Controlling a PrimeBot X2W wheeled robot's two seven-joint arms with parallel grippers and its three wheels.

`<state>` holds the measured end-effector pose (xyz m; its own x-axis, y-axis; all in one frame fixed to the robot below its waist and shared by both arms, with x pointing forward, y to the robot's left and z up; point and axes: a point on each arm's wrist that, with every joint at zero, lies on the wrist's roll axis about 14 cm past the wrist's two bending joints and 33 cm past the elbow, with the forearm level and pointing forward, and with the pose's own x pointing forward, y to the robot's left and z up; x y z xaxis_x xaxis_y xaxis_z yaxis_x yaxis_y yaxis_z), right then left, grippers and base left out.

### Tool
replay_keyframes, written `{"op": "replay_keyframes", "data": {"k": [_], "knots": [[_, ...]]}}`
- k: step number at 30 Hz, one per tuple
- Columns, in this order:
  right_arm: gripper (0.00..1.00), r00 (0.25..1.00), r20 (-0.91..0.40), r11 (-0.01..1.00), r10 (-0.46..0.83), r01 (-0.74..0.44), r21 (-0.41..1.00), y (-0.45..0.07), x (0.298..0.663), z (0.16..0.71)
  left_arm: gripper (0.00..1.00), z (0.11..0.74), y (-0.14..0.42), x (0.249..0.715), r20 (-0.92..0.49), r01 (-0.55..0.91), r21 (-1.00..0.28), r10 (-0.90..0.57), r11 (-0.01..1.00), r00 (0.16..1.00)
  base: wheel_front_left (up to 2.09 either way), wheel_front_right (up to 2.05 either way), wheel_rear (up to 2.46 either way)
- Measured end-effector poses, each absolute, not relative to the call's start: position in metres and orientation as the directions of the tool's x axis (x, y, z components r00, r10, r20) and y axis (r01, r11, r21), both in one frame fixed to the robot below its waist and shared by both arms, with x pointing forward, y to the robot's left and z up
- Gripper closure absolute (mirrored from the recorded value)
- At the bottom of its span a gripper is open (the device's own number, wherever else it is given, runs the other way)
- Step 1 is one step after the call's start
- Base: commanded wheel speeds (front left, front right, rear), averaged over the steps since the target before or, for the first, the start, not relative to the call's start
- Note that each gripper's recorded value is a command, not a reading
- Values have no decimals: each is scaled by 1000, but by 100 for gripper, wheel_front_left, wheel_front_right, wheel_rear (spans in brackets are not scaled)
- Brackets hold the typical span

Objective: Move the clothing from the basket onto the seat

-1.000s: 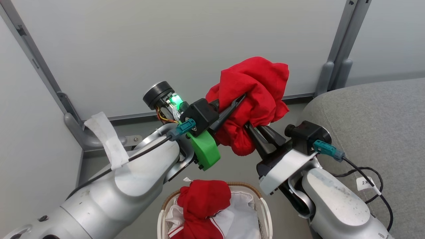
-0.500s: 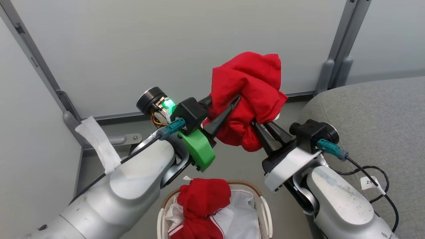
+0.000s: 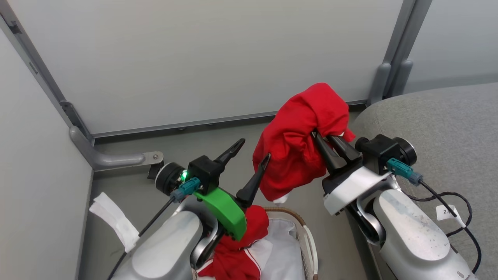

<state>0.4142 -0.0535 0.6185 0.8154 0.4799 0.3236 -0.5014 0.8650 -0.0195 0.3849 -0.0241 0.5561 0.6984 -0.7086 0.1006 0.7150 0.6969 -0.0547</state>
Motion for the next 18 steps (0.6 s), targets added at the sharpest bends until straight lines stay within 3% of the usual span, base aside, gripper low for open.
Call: {"op": "replay_keyframes", "data": {"k": [9, 18], "knots": [[100, 843, 308, 889, 441, -458, -21, -72, 417, 611, 0, 514, -12, 378, 32, 631, -191, -638, 752, 769, 0, 0, 0], [100, 865, 291, 908, 409, -418, -31, -88, 416, 603, 0, 498, -15, 372, 6, 610, -222, -624, 761, 781, 0, 0, 0]]}}
